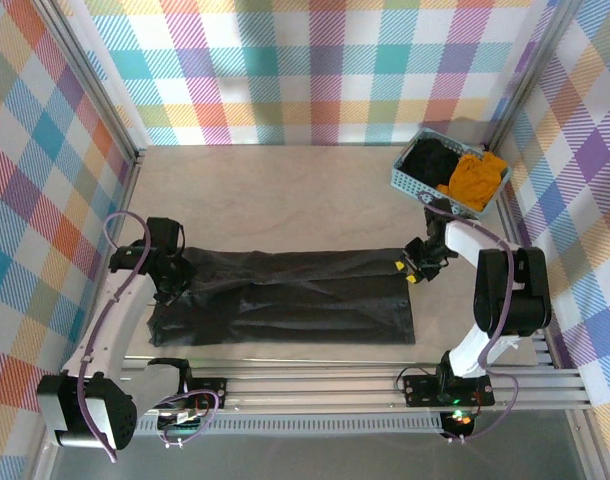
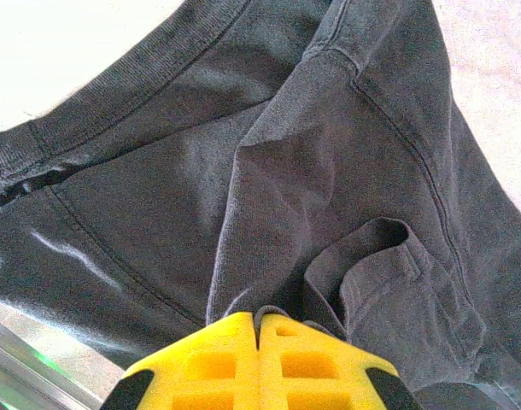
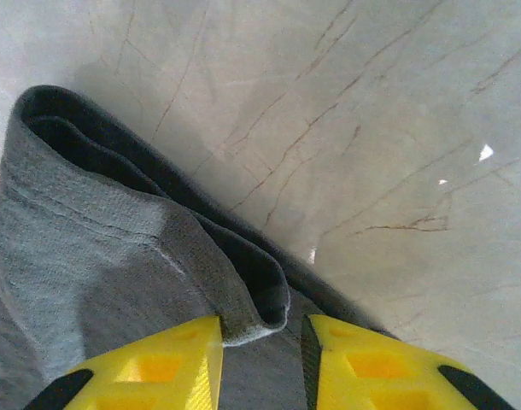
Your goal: Fold and stack the t-shirts
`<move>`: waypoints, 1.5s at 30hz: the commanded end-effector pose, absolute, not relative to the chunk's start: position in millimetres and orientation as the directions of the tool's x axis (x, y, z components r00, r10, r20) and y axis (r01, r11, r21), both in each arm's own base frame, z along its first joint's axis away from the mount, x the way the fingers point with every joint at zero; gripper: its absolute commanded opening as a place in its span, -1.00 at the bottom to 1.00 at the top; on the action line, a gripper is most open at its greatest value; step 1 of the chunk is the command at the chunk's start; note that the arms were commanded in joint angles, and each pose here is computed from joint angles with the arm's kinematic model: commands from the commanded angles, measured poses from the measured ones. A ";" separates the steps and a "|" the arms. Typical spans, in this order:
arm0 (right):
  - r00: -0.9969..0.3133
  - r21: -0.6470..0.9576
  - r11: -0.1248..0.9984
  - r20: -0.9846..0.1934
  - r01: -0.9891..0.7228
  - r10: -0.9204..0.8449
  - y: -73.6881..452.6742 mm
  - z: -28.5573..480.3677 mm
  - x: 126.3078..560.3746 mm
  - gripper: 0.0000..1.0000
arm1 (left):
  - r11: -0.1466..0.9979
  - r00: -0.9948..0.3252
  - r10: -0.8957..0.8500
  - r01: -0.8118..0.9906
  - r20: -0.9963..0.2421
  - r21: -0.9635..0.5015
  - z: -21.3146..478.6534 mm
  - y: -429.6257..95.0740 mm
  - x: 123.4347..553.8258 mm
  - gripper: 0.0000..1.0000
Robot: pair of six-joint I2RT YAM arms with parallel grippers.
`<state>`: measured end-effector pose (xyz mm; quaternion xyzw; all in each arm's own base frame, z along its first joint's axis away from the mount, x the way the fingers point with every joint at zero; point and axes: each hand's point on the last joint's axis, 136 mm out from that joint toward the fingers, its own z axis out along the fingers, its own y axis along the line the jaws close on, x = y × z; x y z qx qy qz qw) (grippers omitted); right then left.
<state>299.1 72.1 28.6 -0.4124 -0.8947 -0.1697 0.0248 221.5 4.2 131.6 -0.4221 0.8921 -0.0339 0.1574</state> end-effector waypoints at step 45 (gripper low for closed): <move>-0.675 0.292 0.625 0.119 0.724 0.728 64.0 88.6 261.8 -1.00 | 0.632 -0.518 -0.755 -0.738 -0.402 -0.236 190.6 22.2 223.7 -1.00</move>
